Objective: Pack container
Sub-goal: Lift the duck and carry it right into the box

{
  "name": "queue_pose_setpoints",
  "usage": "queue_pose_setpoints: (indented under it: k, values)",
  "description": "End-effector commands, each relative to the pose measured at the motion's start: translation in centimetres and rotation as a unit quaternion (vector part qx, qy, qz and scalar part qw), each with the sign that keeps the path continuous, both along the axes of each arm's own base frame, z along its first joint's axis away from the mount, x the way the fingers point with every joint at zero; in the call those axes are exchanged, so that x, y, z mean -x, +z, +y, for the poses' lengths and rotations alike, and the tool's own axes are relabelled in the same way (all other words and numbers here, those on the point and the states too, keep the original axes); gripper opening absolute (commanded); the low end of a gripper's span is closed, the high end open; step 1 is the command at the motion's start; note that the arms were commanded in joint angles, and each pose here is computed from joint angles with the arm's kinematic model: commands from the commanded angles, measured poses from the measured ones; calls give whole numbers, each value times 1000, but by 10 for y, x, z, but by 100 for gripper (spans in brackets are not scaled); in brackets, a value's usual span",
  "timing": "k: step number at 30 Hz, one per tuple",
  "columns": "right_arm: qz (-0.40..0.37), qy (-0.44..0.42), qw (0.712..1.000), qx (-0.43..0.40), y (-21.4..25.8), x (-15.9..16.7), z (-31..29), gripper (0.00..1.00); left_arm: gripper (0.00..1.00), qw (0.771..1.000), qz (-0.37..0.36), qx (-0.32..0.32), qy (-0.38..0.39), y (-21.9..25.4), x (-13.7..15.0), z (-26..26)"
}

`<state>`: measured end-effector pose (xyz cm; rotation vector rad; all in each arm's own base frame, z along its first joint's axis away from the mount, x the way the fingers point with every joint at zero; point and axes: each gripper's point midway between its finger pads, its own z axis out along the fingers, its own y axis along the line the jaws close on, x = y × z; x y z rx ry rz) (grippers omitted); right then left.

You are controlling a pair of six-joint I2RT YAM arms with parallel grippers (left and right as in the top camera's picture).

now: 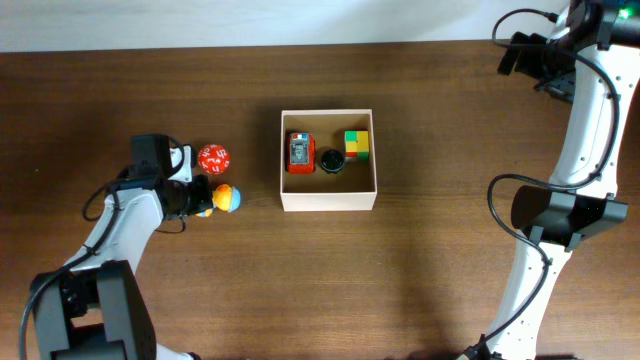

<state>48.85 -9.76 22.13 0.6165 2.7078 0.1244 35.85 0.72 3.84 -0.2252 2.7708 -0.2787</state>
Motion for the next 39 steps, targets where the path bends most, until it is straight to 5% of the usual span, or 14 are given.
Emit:
queue_pose_setpoints:
  k: [1, 8, 21, 26, 39]
  values:
    - [-6, 1, 1000, -2, 4, 0, 3, 99, 2, 999, -9, 29, -10, 18, -8, -10]
    - [-6, 0, 1000, -2, 4, 0, 3, 99, 2, 999, -27, 29, -12, 62, -12, -11]
    - [-6, 1, 1000, -2, 4, 0, 3, 99, 2, 970, -203, 34, -131, 190, -27, -96]
    - [-6, 1, 1000, -2, 4, 0, 3, 99, 2, 956, -226, 58, -178, 199, -25, -153]
    - [-6, 1, 1000, -2, 4, 0, 3, 99, 2, 978, -151, 47, -135, 148, -20, -199]
